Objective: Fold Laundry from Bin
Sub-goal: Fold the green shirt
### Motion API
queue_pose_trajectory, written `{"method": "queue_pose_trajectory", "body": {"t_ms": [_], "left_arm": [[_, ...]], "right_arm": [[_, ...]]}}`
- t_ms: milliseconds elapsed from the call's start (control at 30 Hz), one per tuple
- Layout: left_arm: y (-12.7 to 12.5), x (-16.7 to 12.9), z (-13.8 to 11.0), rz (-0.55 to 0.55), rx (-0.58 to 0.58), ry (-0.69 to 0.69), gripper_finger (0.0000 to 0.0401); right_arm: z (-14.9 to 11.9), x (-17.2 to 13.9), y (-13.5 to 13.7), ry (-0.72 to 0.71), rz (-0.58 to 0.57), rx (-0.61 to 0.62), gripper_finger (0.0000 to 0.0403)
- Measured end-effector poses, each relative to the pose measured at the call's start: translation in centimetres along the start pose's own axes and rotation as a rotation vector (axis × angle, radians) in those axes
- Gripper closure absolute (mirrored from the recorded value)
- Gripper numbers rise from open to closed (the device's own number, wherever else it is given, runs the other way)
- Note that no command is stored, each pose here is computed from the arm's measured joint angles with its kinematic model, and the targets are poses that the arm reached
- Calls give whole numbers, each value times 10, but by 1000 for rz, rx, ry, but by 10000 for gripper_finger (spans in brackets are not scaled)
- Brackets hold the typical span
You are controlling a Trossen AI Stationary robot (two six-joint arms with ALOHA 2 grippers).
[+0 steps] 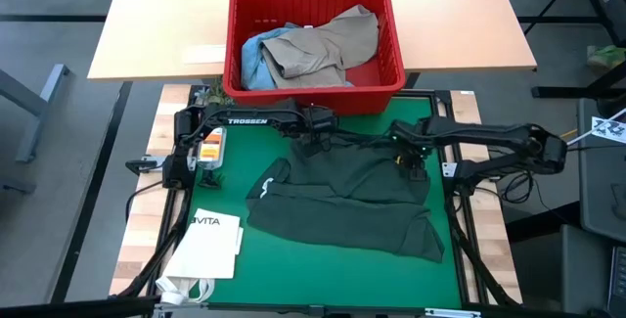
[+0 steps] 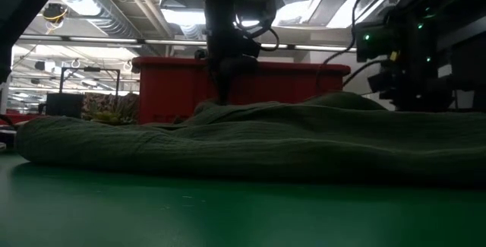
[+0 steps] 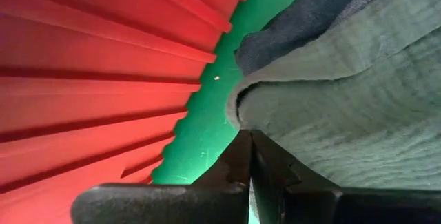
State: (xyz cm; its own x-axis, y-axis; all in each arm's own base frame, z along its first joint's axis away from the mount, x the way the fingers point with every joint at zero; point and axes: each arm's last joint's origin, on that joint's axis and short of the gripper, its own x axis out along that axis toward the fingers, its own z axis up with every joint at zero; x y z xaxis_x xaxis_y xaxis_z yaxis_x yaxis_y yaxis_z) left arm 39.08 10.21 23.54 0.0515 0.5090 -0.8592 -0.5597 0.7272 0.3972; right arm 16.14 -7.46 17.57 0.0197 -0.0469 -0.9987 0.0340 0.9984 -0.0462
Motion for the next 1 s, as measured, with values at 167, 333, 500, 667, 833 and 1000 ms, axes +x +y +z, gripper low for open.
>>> {"method": "queue_pose_trajectory", "body": {"t_ms": [167, 333, 500, 667, 833, 1000], "left_arm": [[-1, -1, 0, -1, 3, -2, 401], [-7, -4, -2, -5, 17, -9, 401], [-12, -9, -4, 19, 42, -30, 401], [-16, -23, -6, 68, 73, -93, 401], [-18, -45, -11, 69, 82, -146, 401], [-20, -70, -18, 61, 92, -211, 401]], "right_arm": [[5, 12, -1, 66, 28, -3, 253], [6, 17, -2, 94, 40, -4, 317], [6, 17, -1, 92, 39, -6, 394], [0, 0, 0, 89, 26, -10, 390], [-9, -33, 1, 33, -47, -7, 394], [-23, -62, 8, -99, -31, 2, 399]]}}
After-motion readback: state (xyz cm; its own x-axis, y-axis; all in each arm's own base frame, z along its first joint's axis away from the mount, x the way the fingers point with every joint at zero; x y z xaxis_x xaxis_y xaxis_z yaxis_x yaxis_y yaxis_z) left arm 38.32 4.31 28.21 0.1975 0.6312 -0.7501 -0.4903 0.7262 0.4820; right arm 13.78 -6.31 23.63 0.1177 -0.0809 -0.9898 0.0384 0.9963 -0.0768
